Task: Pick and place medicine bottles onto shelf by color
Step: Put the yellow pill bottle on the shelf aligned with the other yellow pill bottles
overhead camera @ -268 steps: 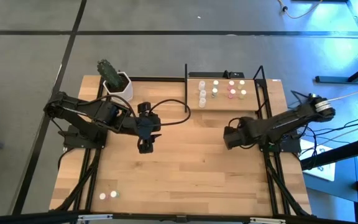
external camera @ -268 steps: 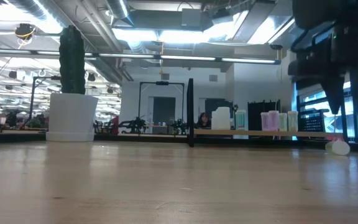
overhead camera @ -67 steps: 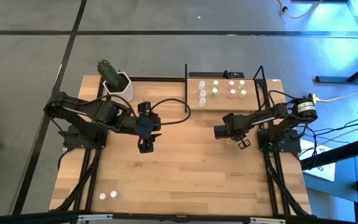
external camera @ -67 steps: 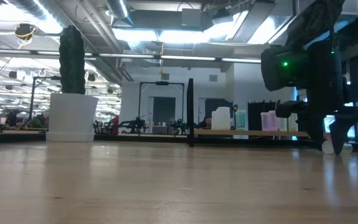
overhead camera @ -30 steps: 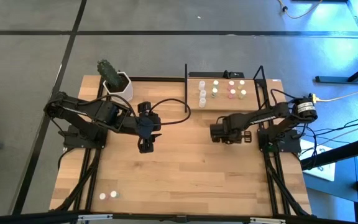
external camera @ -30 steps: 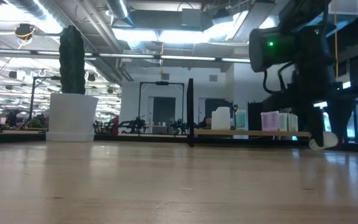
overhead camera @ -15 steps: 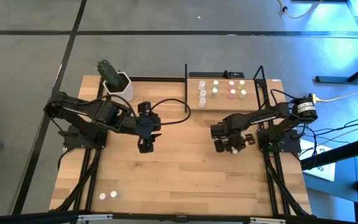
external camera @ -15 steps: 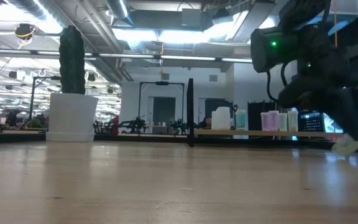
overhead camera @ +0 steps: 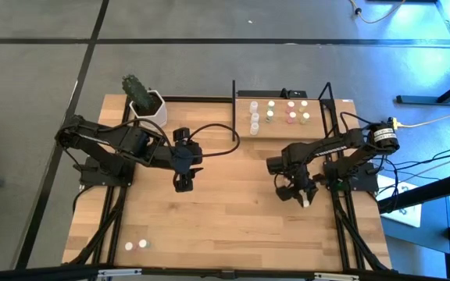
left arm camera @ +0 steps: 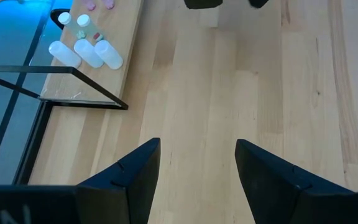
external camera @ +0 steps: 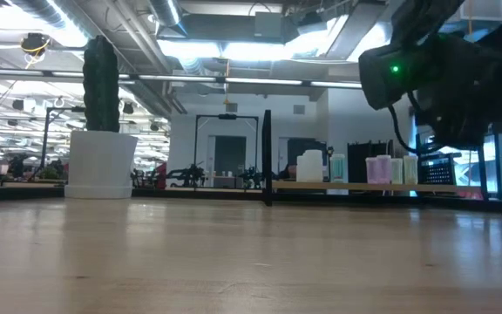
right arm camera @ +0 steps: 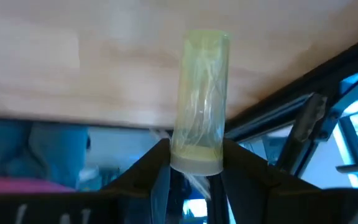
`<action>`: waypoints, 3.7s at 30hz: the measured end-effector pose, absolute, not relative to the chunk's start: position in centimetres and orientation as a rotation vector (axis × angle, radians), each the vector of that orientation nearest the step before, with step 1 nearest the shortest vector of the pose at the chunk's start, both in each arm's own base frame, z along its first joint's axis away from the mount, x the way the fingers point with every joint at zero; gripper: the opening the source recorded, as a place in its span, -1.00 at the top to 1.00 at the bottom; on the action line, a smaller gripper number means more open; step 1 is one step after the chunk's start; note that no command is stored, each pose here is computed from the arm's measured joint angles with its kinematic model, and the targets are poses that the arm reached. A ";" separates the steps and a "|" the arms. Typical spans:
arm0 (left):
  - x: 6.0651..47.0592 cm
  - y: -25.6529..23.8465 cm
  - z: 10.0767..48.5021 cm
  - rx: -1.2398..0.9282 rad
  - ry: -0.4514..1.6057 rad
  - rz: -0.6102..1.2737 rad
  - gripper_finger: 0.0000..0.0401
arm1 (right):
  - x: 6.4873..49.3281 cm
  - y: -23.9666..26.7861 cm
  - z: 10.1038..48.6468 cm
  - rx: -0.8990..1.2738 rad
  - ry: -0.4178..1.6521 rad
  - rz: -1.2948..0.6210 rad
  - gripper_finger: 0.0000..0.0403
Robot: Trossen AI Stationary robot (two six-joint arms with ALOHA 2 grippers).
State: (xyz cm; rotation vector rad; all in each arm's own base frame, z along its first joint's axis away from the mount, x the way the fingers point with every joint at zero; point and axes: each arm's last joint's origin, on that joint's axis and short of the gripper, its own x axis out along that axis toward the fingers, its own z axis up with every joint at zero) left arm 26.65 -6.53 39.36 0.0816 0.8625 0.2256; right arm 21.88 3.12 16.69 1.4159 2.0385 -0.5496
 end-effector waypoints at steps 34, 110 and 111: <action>26.7 -6.5 39.4 0.081 0.862 0.226 -0.01 | 23.3 3.4 12.3 1.470 2.106 -0.417 0.35; 26.6 -6.5 39.4 0.082 0.861 0.226 -0.01 | 15.3 20.0 20.4 0.319 1.388 -0.295 -0.23; 26.6 -6.5 39.4 0.081 0.862 0.225 -0.01 | 15.4 20.2 20.0 0.302 1.394 -0.300 -0.23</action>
